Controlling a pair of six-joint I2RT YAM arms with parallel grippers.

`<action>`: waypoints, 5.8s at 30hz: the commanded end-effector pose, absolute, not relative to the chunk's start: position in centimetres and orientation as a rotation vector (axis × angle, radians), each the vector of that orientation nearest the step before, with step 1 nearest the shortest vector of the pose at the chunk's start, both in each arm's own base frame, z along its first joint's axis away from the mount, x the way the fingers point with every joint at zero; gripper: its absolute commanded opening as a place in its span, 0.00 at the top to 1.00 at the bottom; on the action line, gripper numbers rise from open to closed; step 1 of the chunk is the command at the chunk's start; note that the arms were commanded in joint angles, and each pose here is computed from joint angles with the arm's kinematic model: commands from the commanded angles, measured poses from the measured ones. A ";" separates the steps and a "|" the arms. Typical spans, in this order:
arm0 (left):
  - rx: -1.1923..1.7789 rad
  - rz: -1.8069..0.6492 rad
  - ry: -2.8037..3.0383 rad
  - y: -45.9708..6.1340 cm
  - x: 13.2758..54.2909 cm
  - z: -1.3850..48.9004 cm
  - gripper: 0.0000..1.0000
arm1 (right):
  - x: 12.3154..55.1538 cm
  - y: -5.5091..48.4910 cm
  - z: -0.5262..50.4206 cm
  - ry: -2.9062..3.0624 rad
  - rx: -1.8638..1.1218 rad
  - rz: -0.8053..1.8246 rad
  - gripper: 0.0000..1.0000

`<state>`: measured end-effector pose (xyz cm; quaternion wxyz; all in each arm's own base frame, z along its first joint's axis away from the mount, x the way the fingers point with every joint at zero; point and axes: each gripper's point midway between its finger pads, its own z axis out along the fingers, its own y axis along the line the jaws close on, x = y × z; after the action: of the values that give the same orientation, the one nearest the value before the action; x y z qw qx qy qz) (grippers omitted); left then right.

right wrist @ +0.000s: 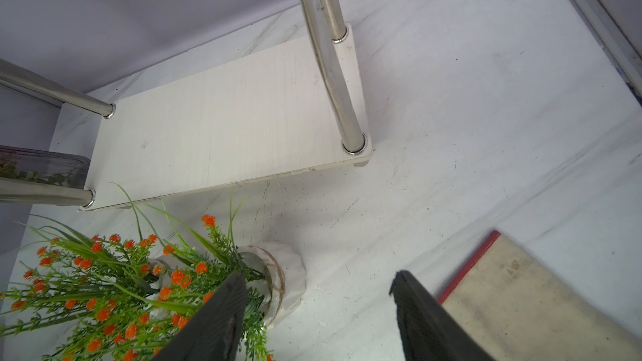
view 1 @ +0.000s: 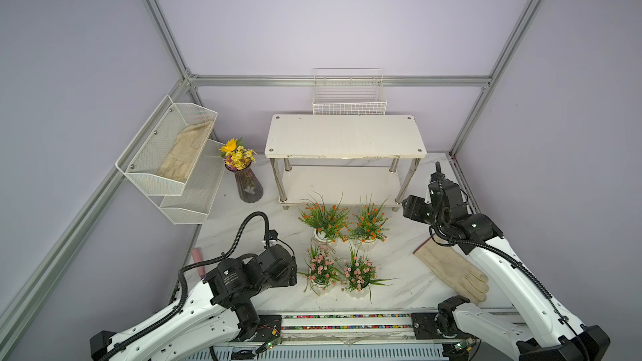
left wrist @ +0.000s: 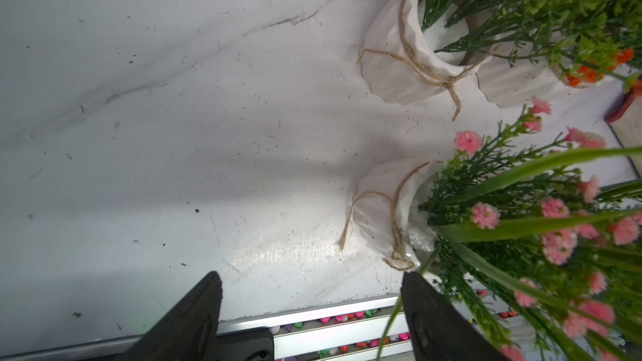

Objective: Place the baby's breath potted plants on the rack by color
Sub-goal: Pick up the baby's breath potted plant from the center of the board, then place the baby's breath potted plant on the rack.

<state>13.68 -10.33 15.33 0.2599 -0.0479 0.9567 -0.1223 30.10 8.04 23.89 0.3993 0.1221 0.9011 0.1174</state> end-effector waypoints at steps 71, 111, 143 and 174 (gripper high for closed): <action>0.096 -0.459 2.807 -18.3 14.0 9.0 0.67 | 29.6 7.8 24.0 2.257 0.320 0.297 0.29; 0.161 -0.358 2.684 -17.4 16.0 17.9 1.00 | 29.3 11.0 24.7 2.244 0.117 0.458 0.30; 0.306 -0.519 2.339 -18.5 21.4 39.5 1.00 | 24.1 25.2 30.5 1.945 -0.490 0.632 0.03; 0.383 -0.789 2.338 -22.2 24.3 42.2 1.00 | 20.3 34.0 37.8 1.446 -0.757 0.463 0.03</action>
<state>25.30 -21.21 36.90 0.2522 0.1231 0.9317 -0.2305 20.56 33.53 35.07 0.6332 -0.3354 0.6693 0.1963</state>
